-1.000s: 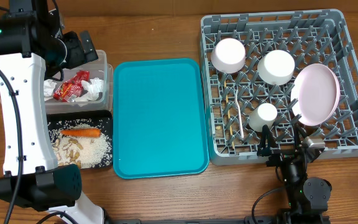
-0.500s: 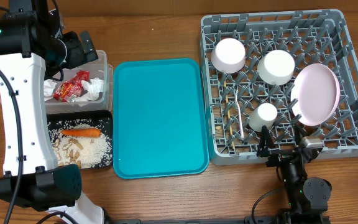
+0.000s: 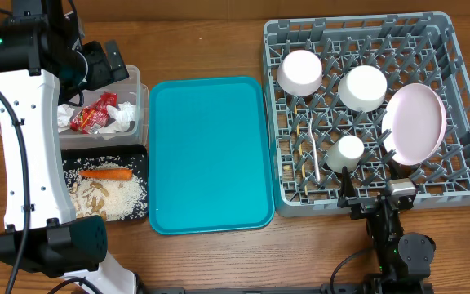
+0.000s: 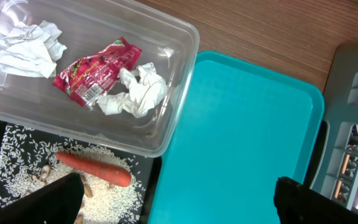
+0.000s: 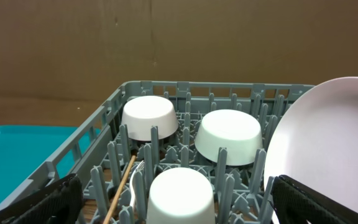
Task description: Sort waste into correct bins and load items into the dishwasher
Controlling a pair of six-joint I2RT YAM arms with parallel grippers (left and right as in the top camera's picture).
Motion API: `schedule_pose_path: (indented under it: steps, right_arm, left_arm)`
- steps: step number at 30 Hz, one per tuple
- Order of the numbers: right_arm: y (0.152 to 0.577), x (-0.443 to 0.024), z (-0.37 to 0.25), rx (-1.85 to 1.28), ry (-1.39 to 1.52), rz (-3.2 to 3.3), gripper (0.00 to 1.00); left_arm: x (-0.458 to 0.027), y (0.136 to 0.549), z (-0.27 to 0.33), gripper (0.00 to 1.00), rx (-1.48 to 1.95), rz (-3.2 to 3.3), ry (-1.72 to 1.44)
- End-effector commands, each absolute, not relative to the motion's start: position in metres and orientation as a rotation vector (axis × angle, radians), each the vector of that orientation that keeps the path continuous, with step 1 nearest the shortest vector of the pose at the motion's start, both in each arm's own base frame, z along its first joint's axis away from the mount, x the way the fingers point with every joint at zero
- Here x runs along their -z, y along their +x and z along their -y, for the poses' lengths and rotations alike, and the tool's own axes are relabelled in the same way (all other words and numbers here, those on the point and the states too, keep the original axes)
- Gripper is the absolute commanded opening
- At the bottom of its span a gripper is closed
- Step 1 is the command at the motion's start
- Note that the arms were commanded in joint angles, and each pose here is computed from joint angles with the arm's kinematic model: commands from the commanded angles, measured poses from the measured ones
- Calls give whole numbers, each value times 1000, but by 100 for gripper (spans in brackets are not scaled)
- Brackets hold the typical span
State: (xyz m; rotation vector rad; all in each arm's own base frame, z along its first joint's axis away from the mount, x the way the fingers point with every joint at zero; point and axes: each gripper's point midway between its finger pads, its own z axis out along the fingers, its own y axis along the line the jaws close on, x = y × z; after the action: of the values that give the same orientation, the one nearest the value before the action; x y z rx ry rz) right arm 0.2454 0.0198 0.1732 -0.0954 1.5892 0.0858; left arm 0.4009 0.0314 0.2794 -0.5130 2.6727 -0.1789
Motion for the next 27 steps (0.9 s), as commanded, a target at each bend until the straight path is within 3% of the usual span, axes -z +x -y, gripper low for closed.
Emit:
schedule_pose_path:
  steps: [1, 27]
  right_arm:
    - [245, -171, -21, -66, -125, -1583, 100]
    - [245, -172, -21, -78, -114, -1583, 100]
  left_arm:
    - [-284, 402, -30, 100, 184, -2659, -500]
    - [-284, 402, -30, 100, 184, -2659, -500]
